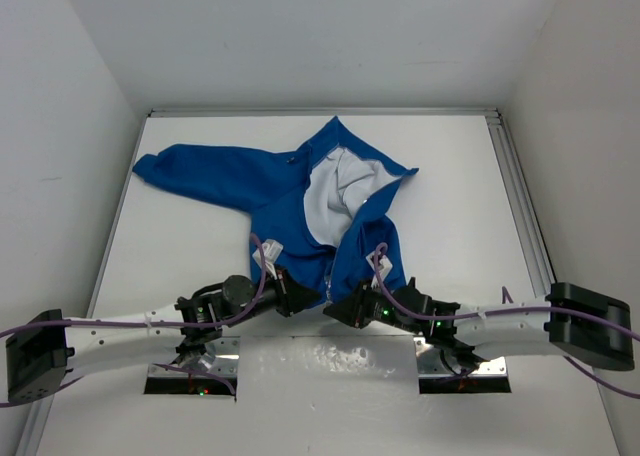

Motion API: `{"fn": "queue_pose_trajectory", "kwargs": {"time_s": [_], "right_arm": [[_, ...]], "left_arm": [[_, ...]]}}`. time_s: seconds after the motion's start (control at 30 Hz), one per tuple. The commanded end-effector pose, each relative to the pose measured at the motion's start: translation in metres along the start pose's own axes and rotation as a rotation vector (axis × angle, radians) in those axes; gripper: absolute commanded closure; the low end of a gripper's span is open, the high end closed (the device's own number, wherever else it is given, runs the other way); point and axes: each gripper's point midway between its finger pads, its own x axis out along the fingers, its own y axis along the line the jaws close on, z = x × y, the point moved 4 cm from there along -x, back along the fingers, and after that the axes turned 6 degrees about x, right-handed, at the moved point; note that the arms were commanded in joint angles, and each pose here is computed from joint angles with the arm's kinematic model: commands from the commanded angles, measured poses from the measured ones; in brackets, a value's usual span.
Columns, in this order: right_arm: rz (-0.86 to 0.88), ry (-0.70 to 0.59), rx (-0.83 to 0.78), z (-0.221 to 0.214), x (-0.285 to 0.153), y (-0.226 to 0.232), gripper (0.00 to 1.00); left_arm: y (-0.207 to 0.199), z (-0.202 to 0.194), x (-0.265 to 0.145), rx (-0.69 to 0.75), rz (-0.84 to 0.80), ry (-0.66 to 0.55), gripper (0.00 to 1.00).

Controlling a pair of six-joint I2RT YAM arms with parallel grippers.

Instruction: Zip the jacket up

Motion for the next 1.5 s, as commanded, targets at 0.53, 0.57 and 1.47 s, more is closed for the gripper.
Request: {"fn": "queue_pose_trajectory", "kwargs": {"time_s": [0.53,0.57,1.47], "right_arm": [[0.064,-0.037,0.005,0.023,0.009,0.052,1.00],[0.052,-0.061,0.002,0.028,0.010,0.054,1.00],[-0.137,-0.366,0.073,0.141,0.059,0.045,1.00]], "left_arm": [[0.011,-0.016,-0.003,0.049,0.018,0.057,1.00],[0.015,-0.020,-0.004,0.056,0.032,0.070,1.00],[0.020,-0.040,-0.012,0.191,-0.017,0.177,1.00]]}}
